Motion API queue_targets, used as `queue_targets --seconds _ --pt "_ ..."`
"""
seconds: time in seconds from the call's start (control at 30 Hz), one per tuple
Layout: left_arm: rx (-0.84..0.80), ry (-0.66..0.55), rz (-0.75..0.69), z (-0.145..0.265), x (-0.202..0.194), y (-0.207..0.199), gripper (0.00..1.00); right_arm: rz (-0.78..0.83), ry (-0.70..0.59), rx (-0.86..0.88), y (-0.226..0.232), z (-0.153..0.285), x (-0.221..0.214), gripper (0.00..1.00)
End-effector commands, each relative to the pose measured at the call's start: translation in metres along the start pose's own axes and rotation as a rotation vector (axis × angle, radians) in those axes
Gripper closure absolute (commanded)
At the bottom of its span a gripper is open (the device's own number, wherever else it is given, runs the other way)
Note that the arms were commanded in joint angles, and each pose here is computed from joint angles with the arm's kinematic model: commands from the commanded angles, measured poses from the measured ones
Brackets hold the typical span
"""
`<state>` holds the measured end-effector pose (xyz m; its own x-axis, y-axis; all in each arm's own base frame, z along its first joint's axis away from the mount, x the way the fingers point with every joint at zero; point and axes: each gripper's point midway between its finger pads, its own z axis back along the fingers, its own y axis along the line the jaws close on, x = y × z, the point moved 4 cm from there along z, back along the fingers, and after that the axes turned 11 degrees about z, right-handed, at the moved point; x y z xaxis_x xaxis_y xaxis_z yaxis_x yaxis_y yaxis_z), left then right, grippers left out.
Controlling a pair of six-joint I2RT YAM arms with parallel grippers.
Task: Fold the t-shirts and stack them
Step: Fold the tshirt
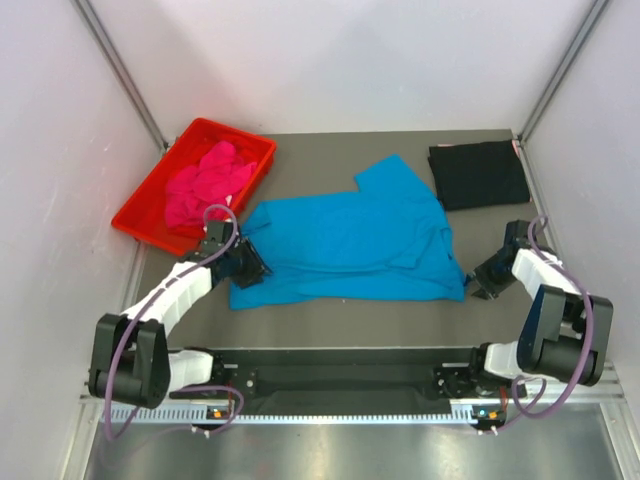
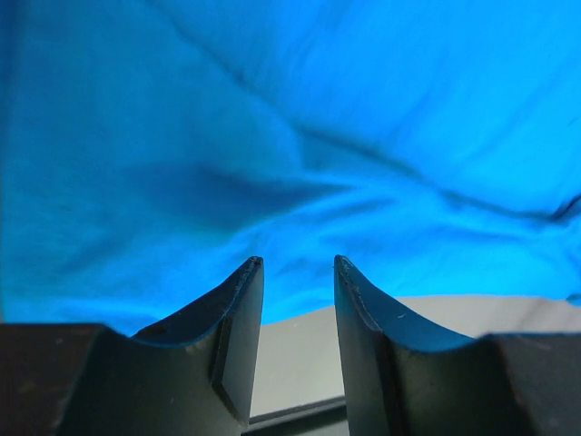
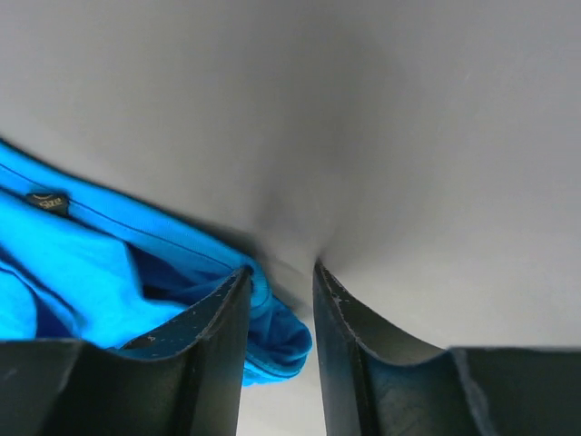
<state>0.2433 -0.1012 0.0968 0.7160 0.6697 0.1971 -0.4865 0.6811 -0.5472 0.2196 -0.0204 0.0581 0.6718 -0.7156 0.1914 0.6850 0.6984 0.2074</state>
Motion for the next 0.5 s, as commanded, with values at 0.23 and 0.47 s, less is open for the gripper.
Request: queue_targets --seconds 0.23,0.47 --pt "-0.018 0.068 -0.017 -0.031 -0.009 0.01 0.58 -0.057 -0.066 0.066 0.005 -0.012 0.009 0.67" --pt "0.195 -0.005 0.004 -0.039 -0.004 0.046 0.59 0.008 -0.099 -0.093 -0.017 -0.001 0.019 1.0"
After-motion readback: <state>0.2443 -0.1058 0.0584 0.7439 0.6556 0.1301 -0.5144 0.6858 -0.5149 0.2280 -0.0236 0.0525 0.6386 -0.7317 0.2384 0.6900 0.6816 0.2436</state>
